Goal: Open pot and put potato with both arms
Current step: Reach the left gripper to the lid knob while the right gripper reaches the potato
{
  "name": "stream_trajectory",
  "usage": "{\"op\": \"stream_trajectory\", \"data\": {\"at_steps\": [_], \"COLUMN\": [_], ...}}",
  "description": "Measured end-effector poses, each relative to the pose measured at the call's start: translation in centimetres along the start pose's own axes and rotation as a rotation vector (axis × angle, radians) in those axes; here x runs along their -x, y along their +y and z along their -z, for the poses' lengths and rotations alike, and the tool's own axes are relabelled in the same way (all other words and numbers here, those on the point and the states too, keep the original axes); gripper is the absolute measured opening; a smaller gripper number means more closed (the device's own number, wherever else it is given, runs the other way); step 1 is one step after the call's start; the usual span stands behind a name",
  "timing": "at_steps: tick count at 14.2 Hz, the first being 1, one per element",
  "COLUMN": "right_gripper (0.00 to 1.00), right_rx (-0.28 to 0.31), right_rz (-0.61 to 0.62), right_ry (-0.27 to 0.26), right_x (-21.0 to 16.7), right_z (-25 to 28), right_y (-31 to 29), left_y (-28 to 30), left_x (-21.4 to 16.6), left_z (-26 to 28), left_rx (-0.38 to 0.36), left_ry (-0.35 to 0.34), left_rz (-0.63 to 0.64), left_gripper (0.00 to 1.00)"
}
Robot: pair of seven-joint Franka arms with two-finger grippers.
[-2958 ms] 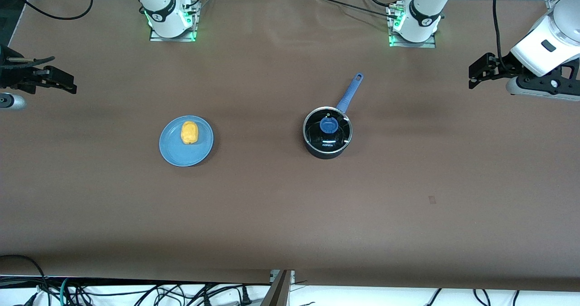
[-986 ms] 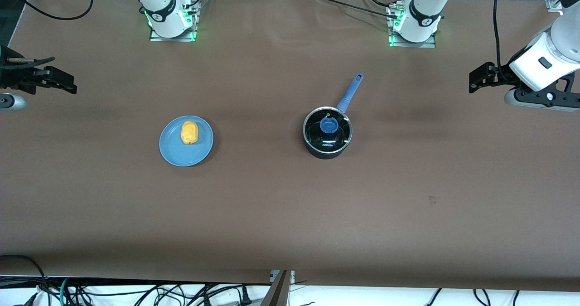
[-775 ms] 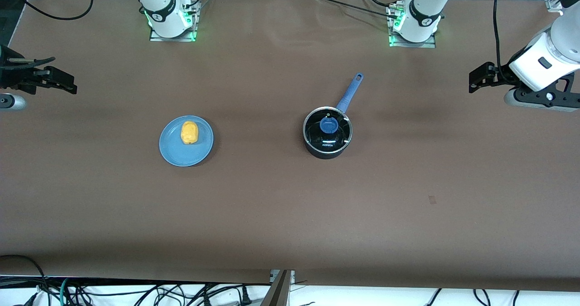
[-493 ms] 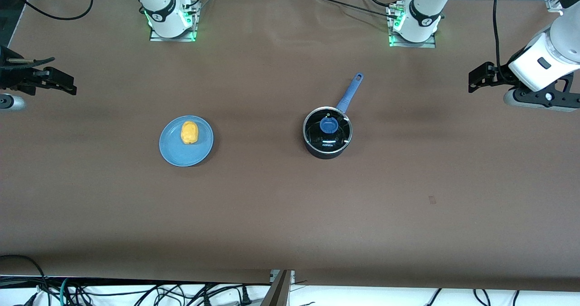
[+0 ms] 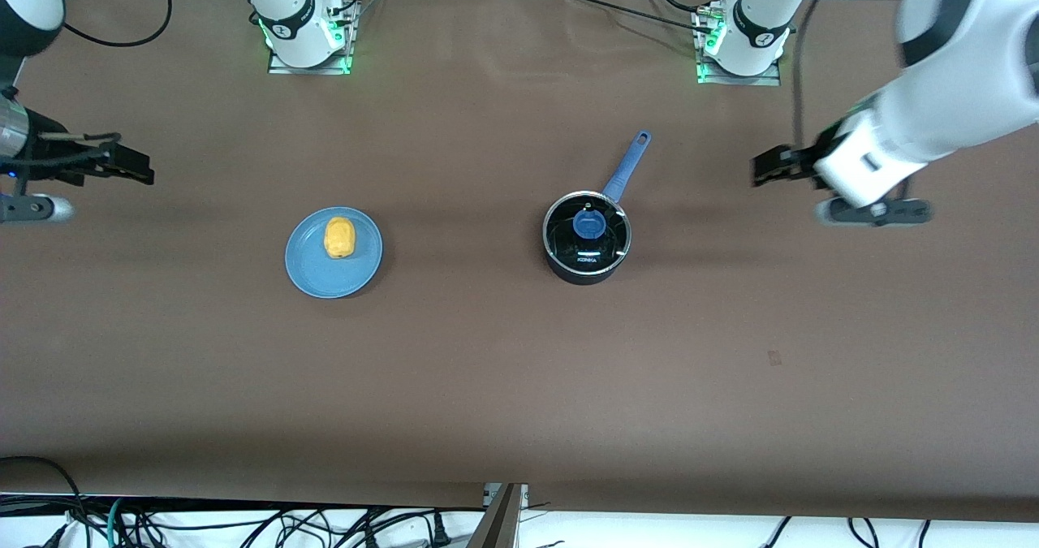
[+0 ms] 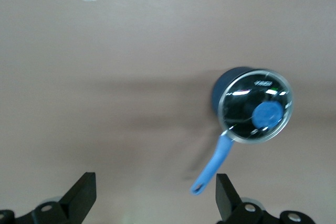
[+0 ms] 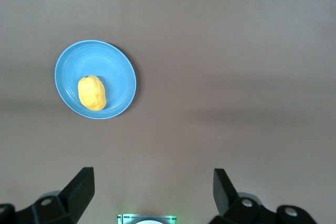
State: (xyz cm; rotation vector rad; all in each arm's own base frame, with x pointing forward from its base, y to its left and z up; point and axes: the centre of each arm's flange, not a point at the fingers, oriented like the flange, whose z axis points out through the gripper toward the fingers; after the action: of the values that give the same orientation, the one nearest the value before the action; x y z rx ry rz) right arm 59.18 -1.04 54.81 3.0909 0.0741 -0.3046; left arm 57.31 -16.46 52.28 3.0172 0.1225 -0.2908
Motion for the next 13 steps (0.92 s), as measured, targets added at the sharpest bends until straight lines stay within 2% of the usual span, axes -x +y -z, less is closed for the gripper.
{"op": "stream_trajectory", "data": {"at_steps": [3,6,9,13], "right_gripper": [1.0,1.0,1.0,1.0], "right_rx": [-0.007,-0.005,0.005,-0.005], "right_rz": [0.012,0.026,-0.054,-0.125], "right_ry": [-0.052,-0.067,-0.069,-0.074], "right_x": [-1.9,-4.9,-7.3,-8.0], "right_z": [-3.2,-7.2,-13.2,-20.5], "right_y": [-0.5,-3.5,-7.5,-11.5], "left_y": [7.0,11.3,14.4,17.3], "left_x": [0.0,-0.7,-1.1,0.1], "left_z": [-4.2,-8.4,-13.4,-20.5], "left_rx": [0.024,0.065,0.069,0.059], "left_ry": [0.001,0.0,-0.036,-0.066], "left_rz": [0.089,0.156,0.14,0.109], "left_gripper": [1.0,1.0,1.0,1.0]}}
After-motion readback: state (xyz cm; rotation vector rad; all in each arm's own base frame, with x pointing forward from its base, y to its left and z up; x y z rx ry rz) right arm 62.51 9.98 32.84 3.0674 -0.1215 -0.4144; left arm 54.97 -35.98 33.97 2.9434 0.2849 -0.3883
